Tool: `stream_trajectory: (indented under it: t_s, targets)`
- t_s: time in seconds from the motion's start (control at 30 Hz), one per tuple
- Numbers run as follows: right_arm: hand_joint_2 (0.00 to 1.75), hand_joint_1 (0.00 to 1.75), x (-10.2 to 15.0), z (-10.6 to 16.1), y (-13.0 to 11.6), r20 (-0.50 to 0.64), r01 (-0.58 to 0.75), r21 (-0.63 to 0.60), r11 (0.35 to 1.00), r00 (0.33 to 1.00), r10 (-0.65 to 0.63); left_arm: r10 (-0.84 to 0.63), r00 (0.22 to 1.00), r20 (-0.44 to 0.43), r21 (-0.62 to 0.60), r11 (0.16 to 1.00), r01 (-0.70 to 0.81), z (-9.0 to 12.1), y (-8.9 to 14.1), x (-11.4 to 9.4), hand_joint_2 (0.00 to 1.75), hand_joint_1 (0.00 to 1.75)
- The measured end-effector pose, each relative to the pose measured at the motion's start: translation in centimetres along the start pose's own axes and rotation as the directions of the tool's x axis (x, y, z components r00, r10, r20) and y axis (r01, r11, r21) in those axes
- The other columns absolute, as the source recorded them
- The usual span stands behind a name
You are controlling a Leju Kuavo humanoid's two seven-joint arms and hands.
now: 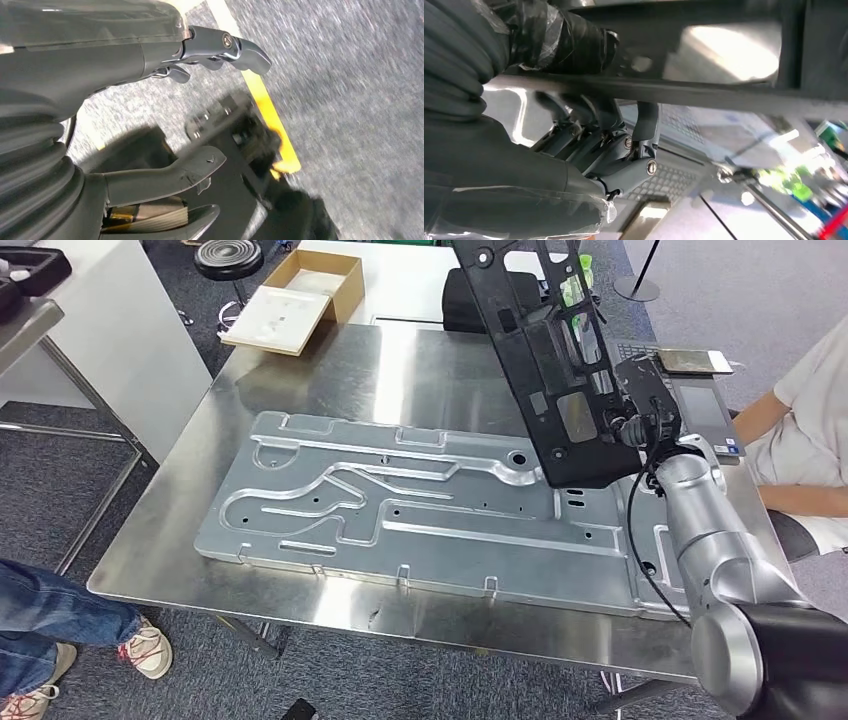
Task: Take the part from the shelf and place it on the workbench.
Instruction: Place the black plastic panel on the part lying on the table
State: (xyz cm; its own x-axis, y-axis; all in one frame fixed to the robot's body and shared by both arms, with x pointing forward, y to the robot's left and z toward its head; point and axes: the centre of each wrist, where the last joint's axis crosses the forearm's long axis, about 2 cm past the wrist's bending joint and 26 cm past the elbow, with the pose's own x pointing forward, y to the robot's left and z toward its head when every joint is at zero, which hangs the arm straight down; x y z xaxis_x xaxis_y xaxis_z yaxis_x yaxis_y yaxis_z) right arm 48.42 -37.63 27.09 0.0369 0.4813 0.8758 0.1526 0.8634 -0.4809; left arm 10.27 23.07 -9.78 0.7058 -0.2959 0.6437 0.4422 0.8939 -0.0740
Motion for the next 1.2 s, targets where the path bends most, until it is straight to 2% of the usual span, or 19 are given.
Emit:
stream_trajectory:
  t_s: [0.03,0.17,0.4,0.63,0.77,1.0,1.1,1.2]
  targets:
    - [1.75,0.0,0.2,-0.2,-0.3,-0.007,-0.007,0.013,1.0,1.0,0.007,0.0,1.0,0.001,0.0,1.0,0.0,0.0,0.0,0.0,1.75,0.0]
    - [1.75,0.0,1.1,-0.7,-1.3,-0.003,-0.04,0.041,0.998,0.999,0.04,0.011,1.0,0.018,-0.004,1.0,-0.011,0.0,0.0,0.0,0.0,0.0]
    - [1.75,0.0,0.8,-0.7,-1.0,0.028,-0.121,0.089,0.989,0.992,0.119,0.045,0.999,0.024,0.007,0.999,-0.045,0.1,0.0,-0.1,0.0,0.0]
    - [1.75,0.0,1.2,-0.8,-0.9,0.102,-0.156,0.104,0.982,0.984,0.146,0.055,0.998,0.022,0.012,0.998,-0.055,0.1,-0.1,-0.3,0.0,0.0]
    - [0.0,0.0,1.3,-0.8,-0.9,0.156,-0.155,0.104,0.982,0.978,0.138,0.058,0.998,0.016,0.013,0.998,-0.059,0.2,-0.3,-0.4,0.0,0.0]
    - [0.0,0.0,1.2,0.6,0.6,0.397,-0.15,-0.106,0.983,0.9,0.18,0.049,0.999,-0.006,0.017,0.999,-0.049,0.2,-0.7,-0.4,0.0,0.0]
    - [0.0,0.0,1.3,2.0,2.3,0.471,-0.154,-0.15,0.977,0.857,0.208,0.045,0.999,-0.01,0.015,0.999,-0.045,0.1,-1.0,-0.4,0.0,0.0]
    - [0.0,0.0,2.4,4.1,5.1,0.553,-0.21,-0.249,0.945,0.77,0.317,0.041,0.999,-0.007,0.017,0.999,-0.041,0.0,-1.1,-0.2,0.0,0.0]
